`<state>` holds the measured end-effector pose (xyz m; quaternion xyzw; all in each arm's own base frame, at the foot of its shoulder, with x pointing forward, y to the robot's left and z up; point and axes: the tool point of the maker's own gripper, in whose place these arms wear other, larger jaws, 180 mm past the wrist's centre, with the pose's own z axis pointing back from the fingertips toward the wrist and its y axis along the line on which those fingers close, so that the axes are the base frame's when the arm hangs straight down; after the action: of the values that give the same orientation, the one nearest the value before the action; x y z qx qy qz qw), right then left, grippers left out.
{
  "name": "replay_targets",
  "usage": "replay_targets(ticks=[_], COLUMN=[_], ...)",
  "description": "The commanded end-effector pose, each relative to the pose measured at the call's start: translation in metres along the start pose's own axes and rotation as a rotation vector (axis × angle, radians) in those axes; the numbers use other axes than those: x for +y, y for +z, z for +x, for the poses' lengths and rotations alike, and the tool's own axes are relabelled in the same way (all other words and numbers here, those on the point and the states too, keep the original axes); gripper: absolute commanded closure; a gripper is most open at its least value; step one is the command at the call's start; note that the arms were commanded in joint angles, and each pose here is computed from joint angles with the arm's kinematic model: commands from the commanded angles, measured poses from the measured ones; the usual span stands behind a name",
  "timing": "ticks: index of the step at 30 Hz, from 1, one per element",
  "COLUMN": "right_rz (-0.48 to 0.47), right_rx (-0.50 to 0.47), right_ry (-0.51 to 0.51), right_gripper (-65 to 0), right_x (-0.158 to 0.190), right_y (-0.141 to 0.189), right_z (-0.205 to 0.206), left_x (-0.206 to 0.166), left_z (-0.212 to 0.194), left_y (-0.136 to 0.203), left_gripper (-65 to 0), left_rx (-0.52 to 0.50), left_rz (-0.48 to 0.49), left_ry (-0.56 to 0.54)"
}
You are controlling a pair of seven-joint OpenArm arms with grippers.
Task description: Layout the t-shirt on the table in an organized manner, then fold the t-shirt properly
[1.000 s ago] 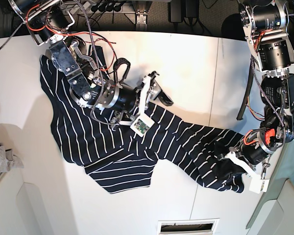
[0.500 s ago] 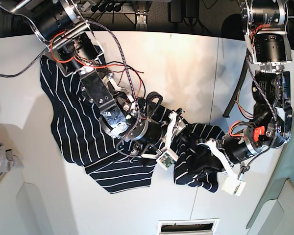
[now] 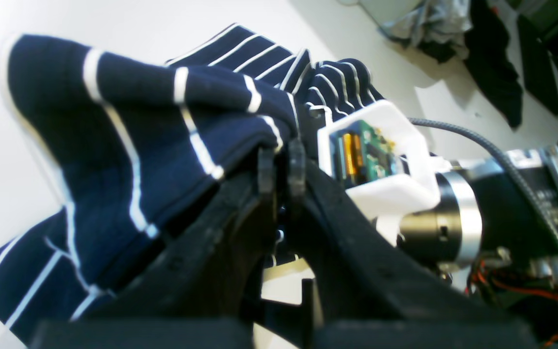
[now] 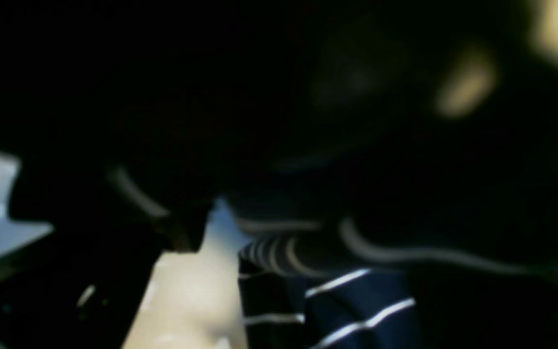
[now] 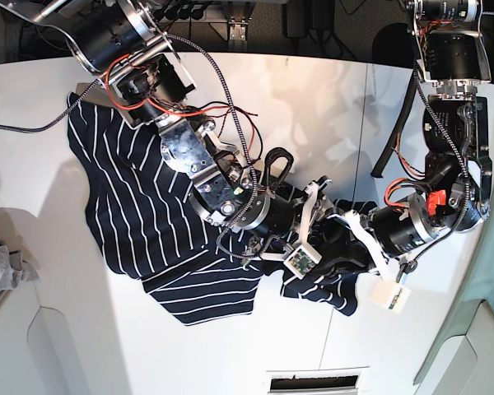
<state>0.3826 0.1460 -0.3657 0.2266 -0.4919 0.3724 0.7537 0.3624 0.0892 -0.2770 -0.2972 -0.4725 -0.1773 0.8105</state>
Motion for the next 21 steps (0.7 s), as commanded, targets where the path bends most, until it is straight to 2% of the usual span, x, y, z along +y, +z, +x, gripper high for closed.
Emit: replay_targets(ticks=[1,5,7,12,18,19,21], right_rz=[0.001,-0.010,-0.014,-0.023,-0.039,-0.043,-0.051], right_rx=[-0.078,-0.076,-0.072,-0.064,-0.081,-0.082,-0.070], right_ry=[0.025,0.037,0.039,0.050,0.086,0.093,0.104], right_gripper=[-39.3,-10.0,-0.7,0.0,0.0,0.0,0.0], right_x=[-0.001,-0.003,-0.006,-0.013,-0.022,-0.024,-0.027], right_y=[-0.004,-0.004,-0.002,0.001,0.011,0.013,0.016], right_z=[0.033,0.032,0.029,0.025,0.031,0.032,0.034], left_x=[-0.005,-0.001,0.002,0.010,0.023,0.027,0.038], left_z=[0.021,0.021,0.020,0.018,0.014,0.017,0.023], left_y=[0.003,0.005,0.007,0.012,0.015,0.018,0.027], left_gripper=[0.0,0.0,0.0,-0.1,-21.1,-23.7,-25.0], left_rx=[-0.062,-0.053,-0.045,-0.026,0.002,-0.009,-0.036], left_rz=[-0.024,-0.015,-0.009,0.018,0.082,0.094,0.129], left_ry=[-0.027,-0.036,-0.043,-0.064,-0.095,-0.093,-0.079])
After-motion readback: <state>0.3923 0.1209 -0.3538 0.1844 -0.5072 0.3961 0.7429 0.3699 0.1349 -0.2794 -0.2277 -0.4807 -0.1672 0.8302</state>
